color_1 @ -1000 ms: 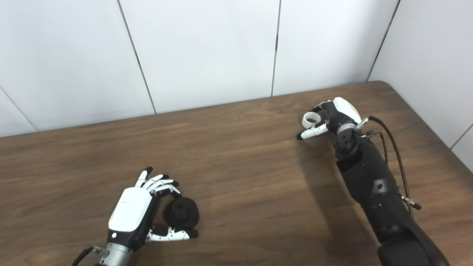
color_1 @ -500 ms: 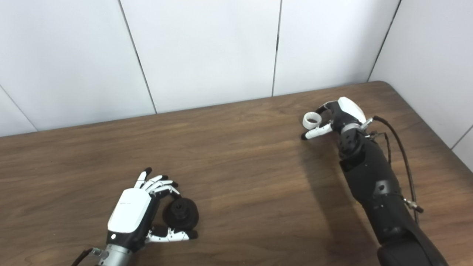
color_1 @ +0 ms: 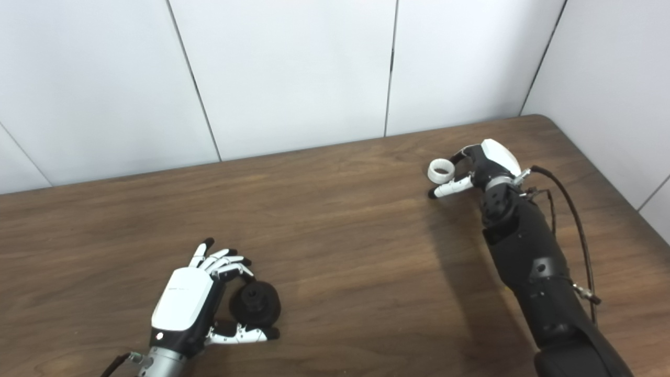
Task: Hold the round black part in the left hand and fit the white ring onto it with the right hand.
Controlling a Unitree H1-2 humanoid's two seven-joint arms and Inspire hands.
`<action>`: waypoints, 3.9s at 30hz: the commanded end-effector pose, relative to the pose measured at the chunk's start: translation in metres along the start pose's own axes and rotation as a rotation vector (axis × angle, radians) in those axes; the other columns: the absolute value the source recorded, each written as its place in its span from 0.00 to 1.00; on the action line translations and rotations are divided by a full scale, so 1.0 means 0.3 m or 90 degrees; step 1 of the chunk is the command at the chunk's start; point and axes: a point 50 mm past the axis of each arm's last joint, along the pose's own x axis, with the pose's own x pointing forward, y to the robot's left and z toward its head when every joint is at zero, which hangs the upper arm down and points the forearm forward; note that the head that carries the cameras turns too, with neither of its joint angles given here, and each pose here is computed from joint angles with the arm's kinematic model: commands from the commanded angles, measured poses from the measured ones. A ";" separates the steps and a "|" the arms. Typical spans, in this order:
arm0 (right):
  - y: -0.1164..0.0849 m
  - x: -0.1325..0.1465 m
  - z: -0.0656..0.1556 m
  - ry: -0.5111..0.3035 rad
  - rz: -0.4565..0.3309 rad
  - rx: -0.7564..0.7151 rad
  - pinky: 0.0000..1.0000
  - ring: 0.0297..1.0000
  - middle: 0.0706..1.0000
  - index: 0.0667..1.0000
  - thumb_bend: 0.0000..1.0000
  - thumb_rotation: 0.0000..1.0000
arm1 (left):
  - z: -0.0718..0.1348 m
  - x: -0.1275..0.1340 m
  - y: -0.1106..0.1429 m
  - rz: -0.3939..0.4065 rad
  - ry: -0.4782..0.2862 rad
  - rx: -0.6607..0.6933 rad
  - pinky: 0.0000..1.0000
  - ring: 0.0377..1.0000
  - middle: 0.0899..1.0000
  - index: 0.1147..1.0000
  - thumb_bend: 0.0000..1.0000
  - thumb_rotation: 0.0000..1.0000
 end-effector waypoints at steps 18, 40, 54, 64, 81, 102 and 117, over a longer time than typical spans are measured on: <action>-0.045 0.019 0.084 -0.036 -0.027 0.019 1.00 0.99 0.90 0.62 0.75 0.20 | -0.043 -0.124 -0.104 -0.083 0.046 0.006 1.00 0.84 0.72 0.42 0.53 0.06; -0.044 0.000 0.043 -0.034 -0.037 0.027 1.00 0.92 0.79 0.45 0.52 0.13 | -0.029 -0.123 -0.101 -0.078 0.050 0.003 1.00 0.84 0.72 0.42 0.53 0.06; -0.043 -0.125 0.113 -0.153 -0.020 0.008 1.00 0.95 0.82 0.45 0.52 0.13 | -0.017 -0.121 -0.105 -0.075 0.048 -0.001 1.00 0.84 0.72 0.42 0.53 0.06; -0.024 -0.318 0.218 -0.282 0.024 -0.004 0.95 0.94 0.80 0.45 0.52 0.13 | 0.003 -0.113 -0.100 -0.070 0.047 0.001 1.00 0.84 0.72 0.42 0.52 0.06; 0.061 -0.642 0.396 -0.468 0.157 -0.003 0.95 0.96 0.84 0.45 0.52 0.14 | 0.053 -0.099 -0.111 -0.067 0.045 0.014 1.00 0.85 0.72 0.42 0.53 0.06; 0.265 -0.771 0.515 -0.539 0.257 0.045 1.00 0.98 0.85 0.45 0.52 0.13 | 0.089 -0.071 -0.134 -0.060 0.046 0.012 1.00 0.85 0.73 0.42 0.53 0.06; 0.312 -0.761 0.528 -0.529 0.270 0.043 1.00 0.99 0.85 0.45 0.52 0.13 | 0.102 -0.063 -0.136 -0.061 0.047 0.010 1.00 0.86 0.74 0.42 0.53 0.06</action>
